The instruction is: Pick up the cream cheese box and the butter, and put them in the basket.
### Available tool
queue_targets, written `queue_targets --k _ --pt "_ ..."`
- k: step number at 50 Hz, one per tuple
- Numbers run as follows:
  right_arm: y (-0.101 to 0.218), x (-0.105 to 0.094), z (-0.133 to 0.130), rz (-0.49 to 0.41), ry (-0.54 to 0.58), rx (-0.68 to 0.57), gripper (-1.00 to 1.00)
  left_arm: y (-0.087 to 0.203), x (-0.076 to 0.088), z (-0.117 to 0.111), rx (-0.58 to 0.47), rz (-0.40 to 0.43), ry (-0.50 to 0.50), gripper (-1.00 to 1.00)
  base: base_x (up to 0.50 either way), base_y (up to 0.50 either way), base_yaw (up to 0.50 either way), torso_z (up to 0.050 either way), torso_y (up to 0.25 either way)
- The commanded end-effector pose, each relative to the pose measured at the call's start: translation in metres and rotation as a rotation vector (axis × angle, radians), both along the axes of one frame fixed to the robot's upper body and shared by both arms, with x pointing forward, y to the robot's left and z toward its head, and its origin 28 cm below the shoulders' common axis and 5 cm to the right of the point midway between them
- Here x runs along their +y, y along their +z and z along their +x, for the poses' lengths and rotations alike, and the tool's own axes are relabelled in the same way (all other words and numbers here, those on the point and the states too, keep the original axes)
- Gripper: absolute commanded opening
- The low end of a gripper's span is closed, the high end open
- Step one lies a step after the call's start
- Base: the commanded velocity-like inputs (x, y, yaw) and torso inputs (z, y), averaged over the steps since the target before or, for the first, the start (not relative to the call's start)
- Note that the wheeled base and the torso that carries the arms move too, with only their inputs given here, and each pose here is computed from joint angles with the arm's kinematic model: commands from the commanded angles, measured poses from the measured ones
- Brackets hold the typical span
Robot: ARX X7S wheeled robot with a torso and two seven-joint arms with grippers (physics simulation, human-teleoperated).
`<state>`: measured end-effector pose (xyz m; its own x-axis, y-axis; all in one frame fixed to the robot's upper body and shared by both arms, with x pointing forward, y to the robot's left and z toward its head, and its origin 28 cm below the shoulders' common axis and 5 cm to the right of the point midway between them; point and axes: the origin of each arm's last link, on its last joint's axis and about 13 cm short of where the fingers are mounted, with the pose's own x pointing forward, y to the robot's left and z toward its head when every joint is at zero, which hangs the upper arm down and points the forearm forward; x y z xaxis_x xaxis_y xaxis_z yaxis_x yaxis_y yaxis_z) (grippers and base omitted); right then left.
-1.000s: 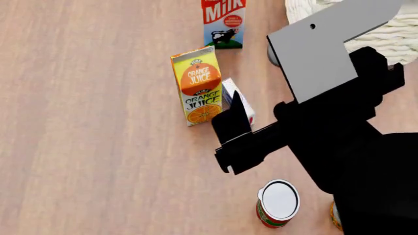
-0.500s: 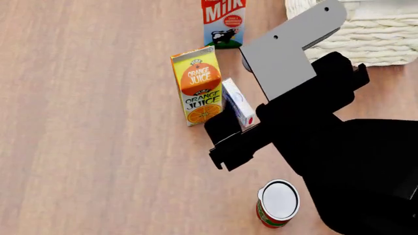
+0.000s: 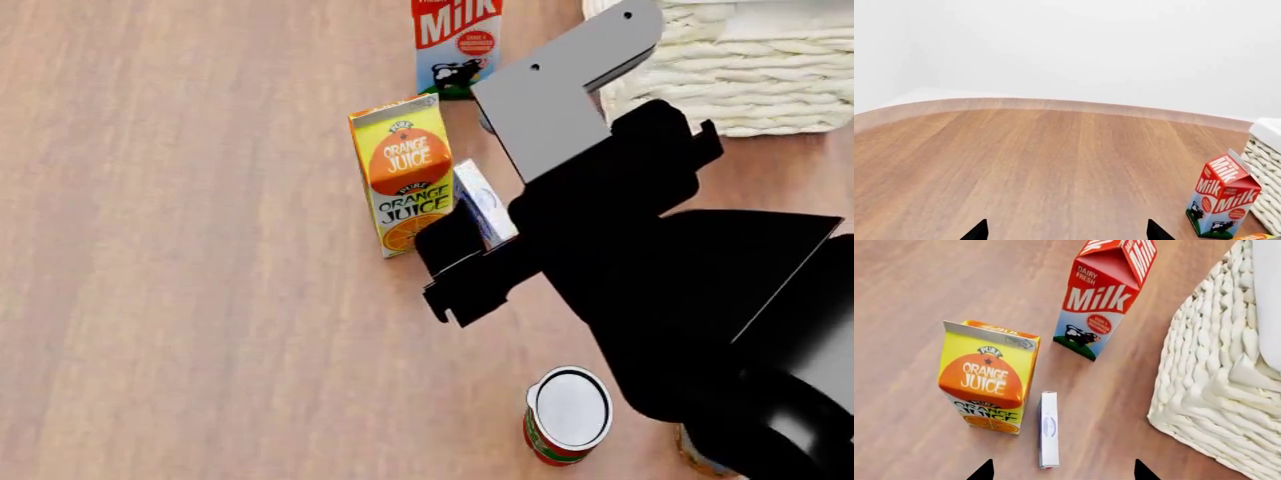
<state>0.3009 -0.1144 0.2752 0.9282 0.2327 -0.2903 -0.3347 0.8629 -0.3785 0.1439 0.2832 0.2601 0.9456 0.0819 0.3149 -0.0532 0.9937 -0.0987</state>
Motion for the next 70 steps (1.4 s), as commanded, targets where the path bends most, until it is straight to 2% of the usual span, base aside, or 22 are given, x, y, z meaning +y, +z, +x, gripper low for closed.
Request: queue_targets --k 1,27,50,70 --pt "-0.006 0.003 0.010 -0.013 0.002 0.022 1.00 0.000 0.001 0.000 -0.002 -0.004 0.001 1.00 0.00 0.00 0.00 0.000 0.000" --pt "-0.020 0.004 0.017 -0.020 0.003 0.053 1.00 0.000 0.001 0.000 -0.004 -0.002 0.002 1.00 0.00 0.00 0.00 0.000 0.000" --pt "-0.024 0.003 0.036 0.005 -0.053 0.061 1.00 0.001 0.002 0.000 -0.006 -0.008 0.003 1.00 0.00 0.00 0.00 0.000 0.000" --pt "-0.033 0.010 0.051 -0.024 -0.031 0.093 1.00 0.001 0.004 -0.001 -0.011 -0.015 0.008 1.00 0.00 0.00 0.00 0.000 0.000"
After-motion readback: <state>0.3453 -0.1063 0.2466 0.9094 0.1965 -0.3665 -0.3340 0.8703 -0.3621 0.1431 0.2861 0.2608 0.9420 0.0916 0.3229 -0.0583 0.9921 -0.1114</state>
